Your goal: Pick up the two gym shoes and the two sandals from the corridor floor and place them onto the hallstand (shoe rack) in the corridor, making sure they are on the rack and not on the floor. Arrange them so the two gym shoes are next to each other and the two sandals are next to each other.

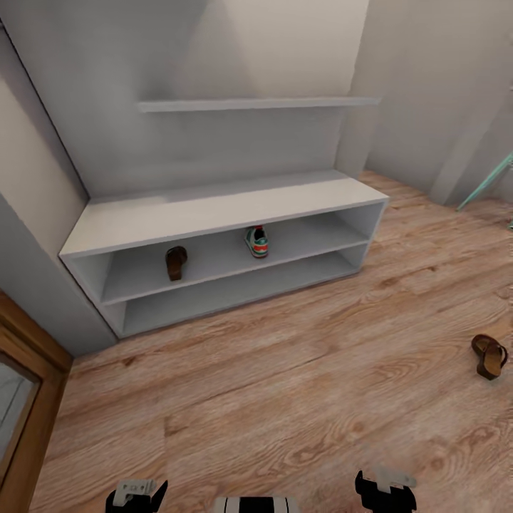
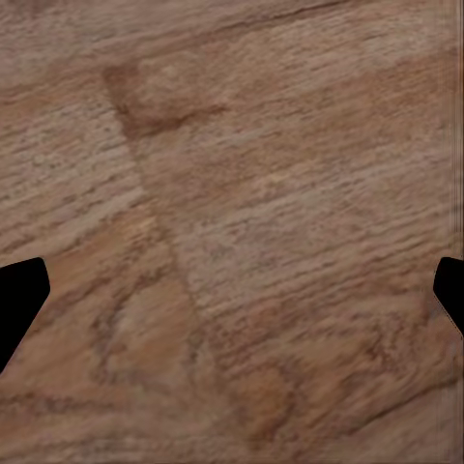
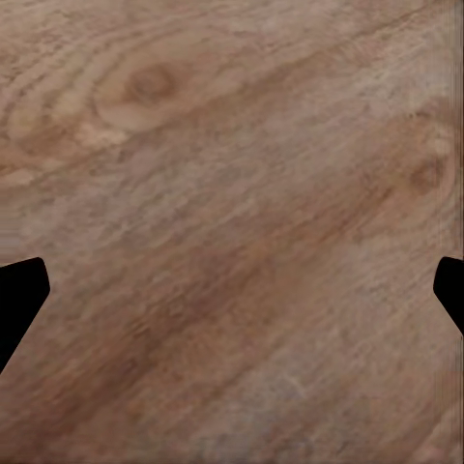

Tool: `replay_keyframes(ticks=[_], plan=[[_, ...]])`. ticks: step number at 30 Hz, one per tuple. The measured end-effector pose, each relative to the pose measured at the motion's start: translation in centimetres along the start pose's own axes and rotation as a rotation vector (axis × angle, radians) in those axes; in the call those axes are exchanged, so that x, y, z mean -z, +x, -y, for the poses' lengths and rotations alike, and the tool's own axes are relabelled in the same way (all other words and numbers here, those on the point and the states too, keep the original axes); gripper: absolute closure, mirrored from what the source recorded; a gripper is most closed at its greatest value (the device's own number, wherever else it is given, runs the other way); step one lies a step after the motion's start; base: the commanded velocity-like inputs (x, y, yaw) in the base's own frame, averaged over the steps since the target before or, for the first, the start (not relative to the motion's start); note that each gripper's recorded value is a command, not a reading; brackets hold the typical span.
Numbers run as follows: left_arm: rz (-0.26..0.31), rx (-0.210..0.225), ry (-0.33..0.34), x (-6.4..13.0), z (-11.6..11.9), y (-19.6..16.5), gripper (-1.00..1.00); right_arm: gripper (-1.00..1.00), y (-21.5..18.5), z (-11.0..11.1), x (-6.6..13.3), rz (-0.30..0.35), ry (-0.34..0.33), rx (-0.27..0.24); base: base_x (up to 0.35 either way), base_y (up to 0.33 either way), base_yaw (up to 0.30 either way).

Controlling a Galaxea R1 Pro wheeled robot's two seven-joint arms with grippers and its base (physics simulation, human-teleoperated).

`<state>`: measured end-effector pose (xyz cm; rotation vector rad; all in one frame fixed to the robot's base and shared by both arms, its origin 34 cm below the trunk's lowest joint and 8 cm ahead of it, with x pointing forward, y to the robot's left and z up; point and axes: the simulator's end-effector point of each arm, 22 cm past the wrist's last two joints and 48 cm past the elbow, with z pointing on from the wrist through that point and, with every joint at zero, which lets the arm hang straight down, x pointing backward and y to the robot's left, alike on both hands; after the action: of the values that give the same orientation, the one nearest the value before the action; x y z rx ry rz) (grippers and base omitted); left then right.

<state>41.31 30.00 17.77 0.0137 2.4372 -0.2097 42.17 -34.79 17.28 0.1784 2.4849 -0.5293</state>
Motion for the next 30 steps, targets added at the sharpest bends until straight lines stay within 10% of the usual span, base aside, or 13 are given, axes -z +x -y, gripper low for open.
replay_keyframes(ticks=[30], plan=[[-0.026, 0.014, -0.017, -0.1, -0.4, 1.2, -1.0, -1.0, 1.2, 0.6, -0.5, -0.024, -0.002, 0.007, 0.0, 0.0, -0.251]])
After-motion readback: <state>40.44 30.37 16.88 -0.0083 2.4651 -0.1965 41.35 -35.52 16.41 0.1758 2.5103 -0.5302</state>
